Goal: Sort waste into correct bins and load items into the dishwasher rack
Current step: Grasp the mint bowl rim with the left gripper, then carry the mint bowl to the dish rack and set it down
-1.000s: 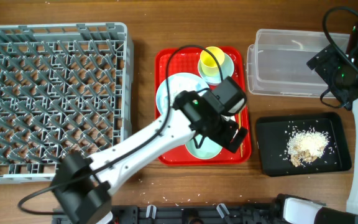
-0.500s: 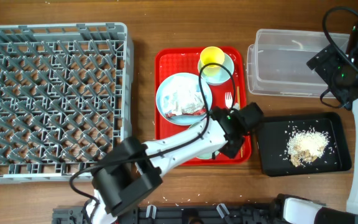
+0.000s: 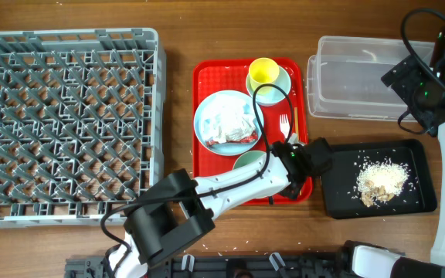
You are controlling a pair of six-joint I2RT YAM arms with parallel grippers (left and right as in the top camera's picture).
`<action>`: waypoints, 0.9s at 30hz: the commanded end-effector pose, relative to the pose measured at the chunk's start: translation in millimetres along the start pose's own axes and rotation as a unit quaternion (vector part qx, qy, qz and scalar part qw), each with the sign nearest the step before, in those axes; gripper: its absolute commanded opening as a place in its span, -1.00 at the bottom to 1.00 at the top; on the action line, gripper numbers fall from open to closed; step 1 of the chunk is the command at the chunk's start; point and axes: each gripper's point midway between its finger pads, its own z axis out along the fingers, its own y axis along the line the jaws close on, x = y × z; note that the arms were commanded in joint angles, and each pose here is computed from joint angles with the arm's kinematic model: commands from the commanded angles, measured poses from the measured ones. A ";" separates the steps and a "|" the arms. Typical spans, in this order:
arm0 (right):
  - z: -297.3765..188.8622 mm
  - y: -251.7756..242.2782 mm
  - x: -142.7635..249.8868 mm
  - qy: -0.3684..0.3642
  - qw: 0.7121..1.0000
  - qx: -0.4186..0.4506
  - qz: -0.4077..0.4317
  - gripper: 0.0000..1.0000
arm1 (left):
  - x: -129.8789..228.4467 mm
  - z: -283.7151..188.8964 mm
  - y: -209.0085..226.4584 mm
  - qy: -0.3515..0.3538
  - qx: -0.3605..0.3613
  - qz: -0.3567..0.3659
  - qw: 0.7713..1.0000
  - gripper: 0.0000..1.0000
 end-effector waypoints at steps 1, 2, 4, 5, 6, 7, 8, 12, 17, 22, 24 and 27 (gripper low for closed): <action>-6.9 1.2 -5.7 -0.012 1.000 -0.006 0.003 0.99 | 2.5 6.1 3.1 0.001 -0.013 -0.003 1.000 -0.74; -6.9 1.2 -5.7 -0.012 1.000 -0.006 0.003 0.99 | 2.9 6.1 3.3 0.002 -0.013 -0.003 1.000 -0.78; -6.9 1.2 -5.7 -0.012 1.000 -0.006 0.003 1.00 | 4.2 6.0 4.2 0.005 -0.015 -0.002 1.000 -0.92; -6.9 1.2 -5.7 -0.012 1.000 -0.006 0.003 1.00 | 4.3 5.7 4.3 0.005 -0.015 -0.002 1.000 -0.92; -6.9 1.3 -5.7 -0.012 1.000 -0.007 0.003 0.99 | 2.8 3.3 4.0 0.003 -0.014 -0.001 1.000 -0.92; -6.9 1.2 -5.7 -0.012 1.000 -0.007 0.004 0.99 | -0.2 -5.5 3.9 -0.001 -0.012 -0.002 1.000 -0.92; -6.9 1.2 -5.6 -0.012 1.000 -0.006 0.003 1.00 | -4.6 -16.5 2.2 -0.008 -0.007 -0.003 1.000 -0.92; -6.9 1.2 -5.7 -0.012 1.000 -0.007 0.004 0.99 | -23.0 -71.8 -3.9 -0.056 0.022 0.022 0.998 -0.92; -6.9 1.1 -5.6 -0.012 1.000 -0.006 0.003 0.99 | -45.5 -147.6 20.4 -0.138 0.063 0.017 0.988 -0.92; -6.9 1.2 -5.7 -0.012 1.000 -0.006 0.003 0.99 | -75.8 -205.9 116.3 -0.211 0.073 -0.068 0.972 -0.92; -6.9 1.2 -5.7 -0.012 1.000 -0.006 0.003 0.99 | -85.0 -221.6 184.4 -0.229 0.098 -0.151 0.957 -0.92; -6.9 1.2 -5.7 -0.012 1.000 -0.006 0.004 1.00 | -95.5 -236.9 263.8 -0.270 0.158 -0.207 0.927 -0.92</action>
